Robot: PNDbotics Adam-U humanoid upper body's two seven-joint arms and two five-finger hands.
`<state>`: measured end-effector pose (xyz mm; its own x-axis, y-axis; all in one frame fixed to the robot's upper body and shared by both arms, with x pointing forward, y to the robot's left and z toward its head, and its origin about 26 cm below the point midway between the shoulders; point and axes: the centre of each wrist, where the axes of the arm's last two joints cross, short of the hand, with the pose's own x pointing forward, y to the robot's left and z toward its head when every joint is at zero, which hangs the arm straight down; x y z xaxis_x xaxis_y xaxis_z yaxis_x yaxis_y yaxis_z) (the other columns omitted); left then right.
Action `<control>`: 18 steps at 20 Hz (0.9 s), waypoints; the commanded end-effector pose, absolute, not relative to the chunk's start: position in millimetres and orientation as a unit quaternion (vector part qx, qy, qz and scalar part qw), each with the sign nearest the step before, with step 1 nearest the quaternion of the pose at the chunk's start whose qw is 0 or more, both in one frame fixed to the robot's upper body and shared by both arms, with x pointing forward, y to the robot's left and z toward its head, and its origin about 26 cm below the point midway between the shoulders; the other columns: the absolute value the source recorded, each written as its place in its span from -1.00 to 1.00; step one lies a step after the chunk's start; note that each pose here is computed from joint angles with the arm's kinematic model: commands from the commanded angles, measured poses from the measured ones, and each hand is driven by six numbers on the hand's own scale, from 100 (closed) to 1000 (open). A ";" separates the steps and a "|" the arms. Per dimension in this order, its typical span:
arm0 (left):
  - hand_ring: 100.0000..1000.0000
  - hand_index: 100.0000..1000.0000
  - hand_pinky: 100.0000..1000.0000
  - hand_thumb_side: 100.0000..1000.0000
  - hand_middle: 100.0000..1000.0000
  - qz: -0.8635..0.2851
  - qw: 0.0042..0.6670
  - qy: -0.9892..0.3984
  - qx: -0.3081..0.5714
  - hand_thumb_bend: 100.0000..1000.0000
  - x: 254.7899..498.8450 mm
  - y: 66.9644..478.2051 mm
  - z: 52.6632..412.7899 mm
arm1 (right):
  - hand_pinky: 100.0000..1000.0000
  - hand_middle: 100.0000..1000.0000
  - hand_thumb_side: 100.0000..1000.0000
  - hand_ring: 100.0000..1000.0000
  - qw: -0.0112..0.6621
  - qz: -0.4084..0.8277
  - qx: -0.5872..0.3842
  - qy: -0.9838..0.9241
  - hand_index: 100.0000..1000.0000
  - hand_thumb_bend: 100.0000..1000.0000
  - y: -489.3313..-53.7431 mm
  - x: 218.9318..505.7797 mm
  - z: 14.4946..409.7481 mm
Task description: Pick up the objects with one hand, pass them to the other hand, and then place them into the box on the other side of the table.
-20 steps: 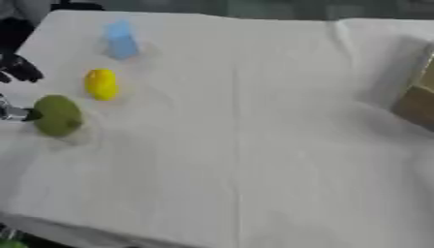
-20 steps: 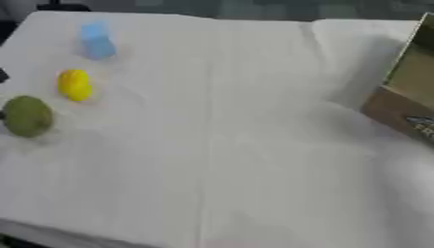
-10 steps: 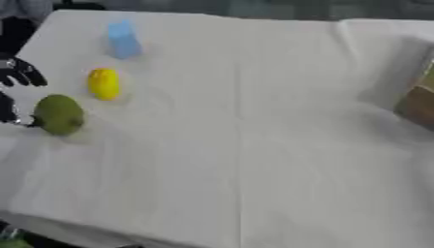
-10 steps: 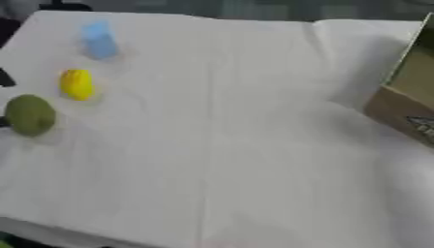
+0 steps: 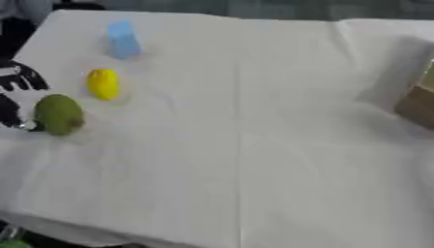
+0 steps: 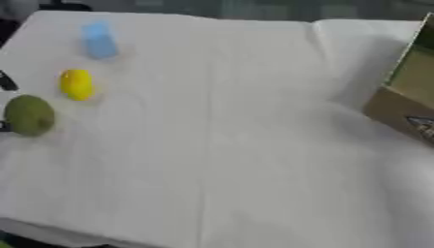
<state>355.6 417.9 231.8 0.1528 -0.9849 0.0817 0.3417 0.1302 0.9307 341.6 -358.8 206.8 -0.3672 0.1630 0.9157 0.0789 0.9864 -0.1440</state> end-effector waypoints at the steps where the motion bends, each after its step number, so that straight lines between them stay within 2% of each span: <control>1: 0.66 0.64 0.68 -1.00 0.50 -0.511 0.635 -0.389 0.429 -0.01 357.3 421.8 241.2 | 0.92 0.70 0.08 0.36 0.547 0.051 -0.086 -0.831 0.75 -1.00 -362.7 340.2 218.2; 10: 0.62 0.53 0.63 -1.00 0.45 -0.522 0.640 -0.388 0.409 -0.20 376.3 414.8 220.6 | 0.92 0.70 0.09 0.36 0.548 0.052 -0.084 -0.831 0.75 -1.00 -361.5 340.8 217.3; 12: 0.60 0.44 0.60 -1.00 0.42 -0.530 0.637 -0.385 0.406 -0.32 378.3 412.7 217.4 | 0.92 0.70 0.09 0.36 0.547 0.051 -0.083 -0.831 0.75 -1.00 -361.3 340.9 217.5; 16: 0.49 0.20 0.49 -1.00 0.29 -0.543 0.625 -0.389 0.403 -0.78 376.2 406.5 222.8 | 0.92 0.70 0.09 0.36 0.548 0.051 -0.083 -0.831 0.75 -1.00 -361.3 340.9 217.4; 18: 0.45 0.09 0.45 -1.00 0.23 -0.544 0.618 -0.393 0.408 -0.93 373.9 403.2 228.4 | 0.92 0.70 0.09 0.36 0.548 0.051 -0.083 -0.831 0.75 -1.00 -361.3 340.9 217.6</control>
<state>377.6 399.0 211.5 0.0959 -0.9929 0.0703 0.3814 0.1019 0.9188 342.0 -357.4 206.2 -0.3634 0.1643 0.9171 0.0718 0.9863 -0.1482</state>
